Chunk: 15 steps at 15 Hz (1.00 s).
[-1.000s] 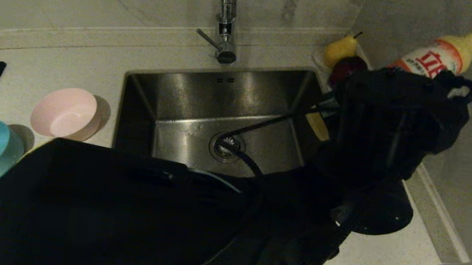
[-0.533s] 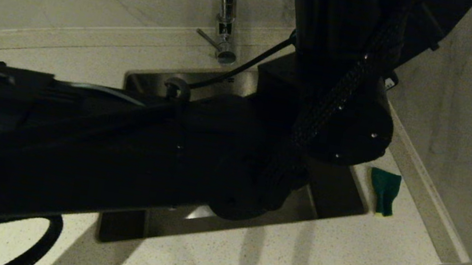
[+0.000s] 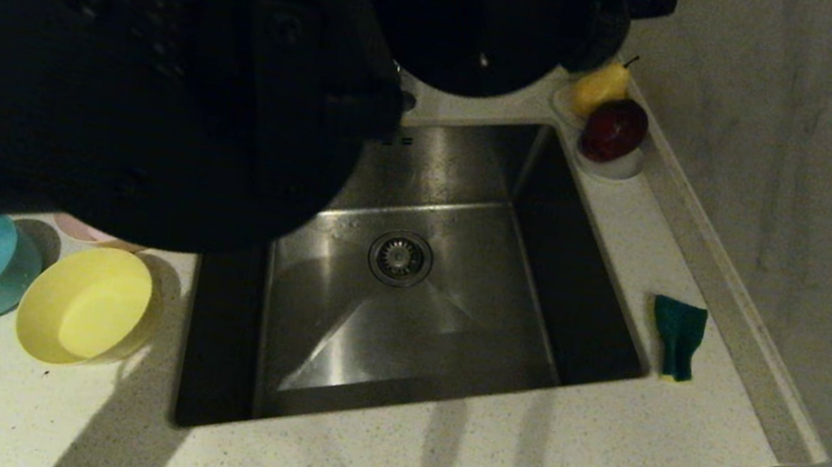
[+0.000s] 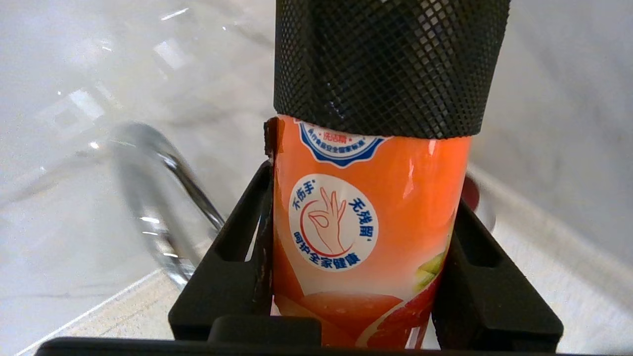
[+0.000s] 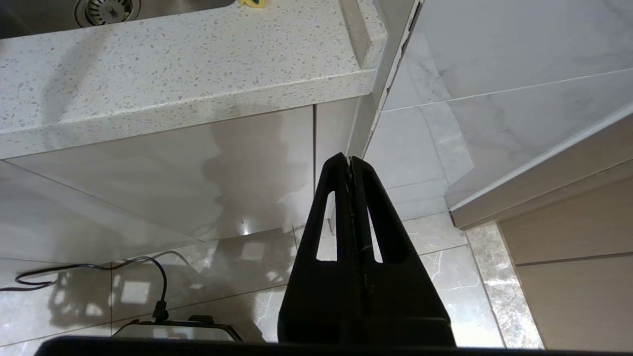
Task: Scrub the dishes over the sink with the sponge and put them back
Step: Place the dish soap on the table
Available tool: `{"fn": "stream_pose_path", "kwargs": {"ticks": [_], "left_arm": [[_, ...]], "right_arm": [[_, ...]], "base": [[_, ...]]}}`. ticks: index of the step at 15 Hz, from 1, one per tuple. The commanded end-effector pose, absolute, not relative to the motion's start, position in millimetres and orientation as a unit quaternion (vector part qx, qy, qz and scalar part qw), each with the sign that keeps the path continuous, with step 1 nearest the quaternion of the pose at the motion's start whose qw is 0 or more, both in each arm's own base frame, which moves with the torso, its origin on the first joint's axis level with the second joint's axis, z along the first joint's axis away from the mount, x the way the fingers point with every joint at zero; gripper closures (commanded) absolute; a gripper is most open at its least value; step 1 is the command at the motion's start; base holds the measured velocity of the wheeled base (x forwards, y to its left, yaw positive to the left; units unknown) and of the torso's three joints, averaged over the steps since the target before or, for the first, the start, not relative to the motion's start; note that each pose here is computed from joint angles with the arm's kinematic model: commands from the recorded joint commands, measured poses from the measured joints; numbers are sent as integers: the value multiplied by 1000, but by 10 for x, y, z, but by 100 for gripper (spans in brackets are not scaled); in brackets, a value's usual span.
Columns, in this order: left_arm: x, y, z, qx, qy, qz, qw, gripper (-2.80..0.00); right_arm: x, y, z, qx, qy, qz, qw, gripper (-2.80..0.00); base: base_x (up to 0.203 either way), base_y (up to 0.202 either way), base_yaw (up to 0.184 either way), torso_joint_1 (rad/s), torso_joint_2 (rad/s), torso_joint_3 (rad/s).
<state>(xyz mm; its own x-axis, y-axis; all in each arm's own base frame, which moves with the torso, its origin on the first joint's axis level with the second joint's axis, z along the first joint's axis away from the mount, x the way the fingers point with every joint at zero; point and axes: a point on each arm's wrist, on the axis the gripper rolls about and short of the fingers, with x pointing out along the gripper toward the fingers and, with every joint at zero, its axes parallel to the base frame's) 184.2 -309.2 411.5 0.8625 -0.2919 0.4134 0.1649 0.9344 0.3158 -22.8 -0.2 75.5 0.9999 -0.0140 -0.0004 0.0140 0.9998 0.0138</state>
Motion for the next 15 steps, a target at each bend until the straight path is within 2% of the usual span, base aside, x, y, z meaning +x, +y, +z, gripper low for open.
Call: {"fn": "stream_pose_path", "kwargs": {"ticks": [1, 7, 15], "left_arm": [[1647, -2737, 4429, 95, -255, -113, 956, 0], [1265, -1971, 4890, 12, -293, -97, 951, 0], [1524, -857, 5010, 12, -307, 44, 951, 0]], "right_arm": [[-227, -2, 755, 7, 1, -7, 1000, 0], [-228, -2, 755, 7, 0, -7, 1000, 0], [-227, -2, 755, 7, 0, -7, 1000, 0]], "base": [[0, 0, 0, 0, 0, 0], [0, 0, 0, 0, 0, 0], [0, 0, 0, 0, 0, 0]]}}
